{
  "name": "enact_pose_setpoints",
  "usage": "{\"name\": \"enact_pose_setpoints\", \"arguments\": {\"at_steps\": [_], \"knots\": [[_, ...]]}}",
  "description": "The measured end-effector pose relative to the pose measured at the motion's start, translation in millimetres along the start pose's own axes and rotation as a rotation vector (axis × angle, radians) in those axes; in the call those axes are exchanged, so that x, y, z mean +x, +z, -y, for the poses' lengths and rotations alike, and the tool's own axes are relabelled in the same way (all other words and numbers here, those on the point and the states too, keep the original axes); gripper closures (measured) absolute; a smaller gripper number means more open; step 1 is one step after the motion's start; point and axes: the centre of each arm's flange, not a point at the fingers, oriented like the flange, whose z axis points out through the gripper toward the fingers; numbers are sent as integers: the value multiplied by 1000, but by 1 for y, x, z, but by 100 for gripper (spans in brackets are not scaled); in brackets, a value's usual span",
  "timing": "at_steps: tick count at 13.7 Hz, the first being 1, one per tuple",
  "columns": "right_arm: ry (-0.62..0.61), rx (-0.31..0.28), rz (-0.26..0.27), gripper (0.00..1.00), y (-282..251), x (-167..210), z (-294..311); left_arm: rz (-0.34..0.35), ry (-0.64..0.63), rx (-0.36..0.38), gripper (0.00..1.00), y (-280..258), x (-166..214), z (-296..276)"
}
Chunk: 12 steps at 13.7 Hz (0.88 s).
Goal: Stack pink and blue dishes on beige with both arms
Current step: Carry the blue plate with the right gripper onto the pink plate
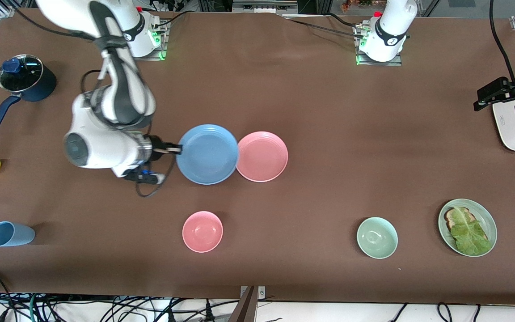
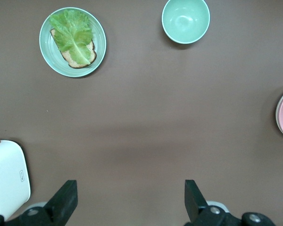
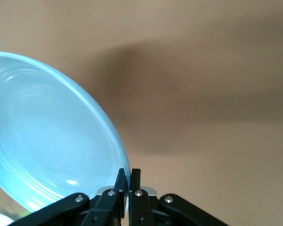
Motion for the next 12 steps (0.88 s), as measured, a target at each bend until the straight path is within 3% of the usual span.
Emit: {"name": "enact_pose_setpoints", "arguments": {"at_steps": [3,8,12], "knots": [[-28,-18,-69,96,49,-15,55,6,10,1,0,3,2,-6],[-60,-42,-99,96,106,-21,81,17,15,1,0,8,5,-8],[-80,-43,-109,96,118,-27,92,28,15,1,0,14,9,-9]]}}
